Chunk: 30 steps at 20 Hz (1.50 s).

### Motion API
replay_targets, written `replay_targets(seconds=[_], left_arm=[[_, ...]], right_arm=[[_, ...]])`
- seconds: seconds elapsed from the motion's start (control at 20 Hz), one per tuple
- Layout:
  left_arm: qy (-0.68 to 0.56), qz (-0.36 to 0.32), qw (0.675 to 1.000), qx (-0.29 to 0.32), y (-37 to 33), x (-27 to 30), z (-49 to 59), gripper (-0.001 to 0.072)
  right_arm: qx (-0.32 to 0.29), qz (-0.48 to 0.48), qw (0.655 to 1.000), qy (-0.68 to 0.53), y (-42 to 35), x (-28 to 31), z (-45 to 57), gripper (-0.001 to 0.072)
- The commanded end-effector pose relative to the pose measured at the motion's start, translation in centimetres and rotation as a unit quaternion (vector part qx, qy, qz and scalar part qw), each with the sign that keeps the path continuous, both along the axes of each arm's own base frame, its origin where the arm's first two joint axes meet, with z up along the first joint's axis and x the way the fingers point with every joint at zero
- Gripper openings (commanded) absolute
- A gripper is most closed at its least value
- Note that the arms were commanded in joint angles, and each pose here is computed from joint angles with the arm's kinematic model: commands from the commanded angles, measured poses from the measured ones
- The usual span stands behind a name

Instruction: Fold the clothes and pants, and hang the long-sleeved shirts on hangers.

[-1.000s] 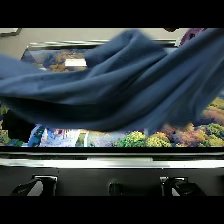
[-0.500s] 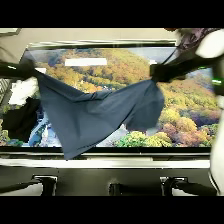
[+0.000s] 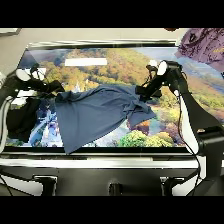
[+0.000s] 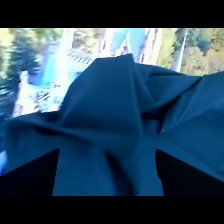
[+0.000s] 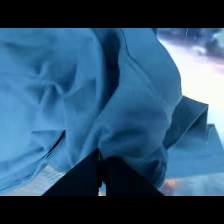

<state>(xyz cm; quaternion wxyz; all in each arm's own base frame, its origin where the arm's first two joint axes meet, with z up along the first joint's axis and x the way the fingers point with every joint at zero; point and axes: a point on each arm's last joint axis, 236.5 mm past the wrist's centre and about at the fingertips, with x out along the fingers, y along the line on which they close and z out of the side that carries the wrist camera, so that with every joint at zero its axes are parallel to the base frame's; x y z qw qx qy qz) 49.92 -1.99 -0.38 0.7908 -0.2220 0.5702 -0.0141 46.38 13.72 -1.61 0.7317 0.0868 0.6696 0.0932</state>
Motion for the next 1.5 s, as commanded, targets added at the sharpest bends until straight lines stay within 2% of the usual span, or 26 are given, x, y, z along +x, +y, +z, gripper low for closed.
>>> replay_targets(seconds=[0.0, 0.1, 0.2, 0.35, 0.55, 0.85, 1.25, 1.3, 1.4, 1.45], left_arm=[[0.042, -0.034, 0.998, 0.032, 4.5, -6.0, 2.2, 0.0673], [0.076, 0.039, 0.996, 0.033, 7.6, -11.9, 1.7, 0.0669], [0.093, 0.089, 0.991, -0.024, 6.4, -18.4, -0.1, 0.0669], [0.079, 0.116, 0.981, -0.134, 0.7, -24.7, -2.6, 0.0669], [0.112, 0.132, 0.965, -0.195, -3.7, -29.7, -6.5, 0.0669], [0.122, 0.136, 0.962, -0.202, -4.4, -30.9, -8.8, 0.0659], [0.127, 0.121, 0.949, -0.264, -6.6, -29.6, -9.1, 0.0658], [0.137, 0.115, 0.948, -0.263, -6.9, -29.8, -9.5, 0.0628], [0.155, 0.102, 0.947, -0.262, -7.8, -30.3, -10.2, 0.0494], [0.161, 0.097, 0.947, -0.26, -8.2, -30.5, -10.5, 0.0486]], right_arm=[[-0.012, -0.001, 1.0, -0.006, -0.5, 0.3, -0.1, 0.0026], [-0.016, -0.001, 1.0, -0.013, -0.8, 0.3, 0.4, 0.0026], [-0.015, -0.001, 1.0, -0.016, -0.8, 0.3, 0.8, 0.0026], [-0.016, 0.001, 1.0, -0.01, -0.8, -0.1, 1.0, 0.0026], [-0.02, 0.006, 1.0, 0.011, -1.0, -1.1, 0.9, 0.0026], [-0.019, 0.008, 0.999, 0.025, -0.9, -1.8, 0.9, 0.0026], [-0.018, 0.011, 0.999, 0.036, -0.9, -2.4, 0.9, 0.0026], [-0.017, 0.011, 0.999, 0.036, -0.8, -2.4, 1.0, 0.0026], [-0.017, 0.005, 0.999, 0.034, -0.8, -2.3, 1.1, 0.0026], [-0.016, 0.005, 0.999, 0.031, -0.8, -2.2, 1.3, 0.0026]])
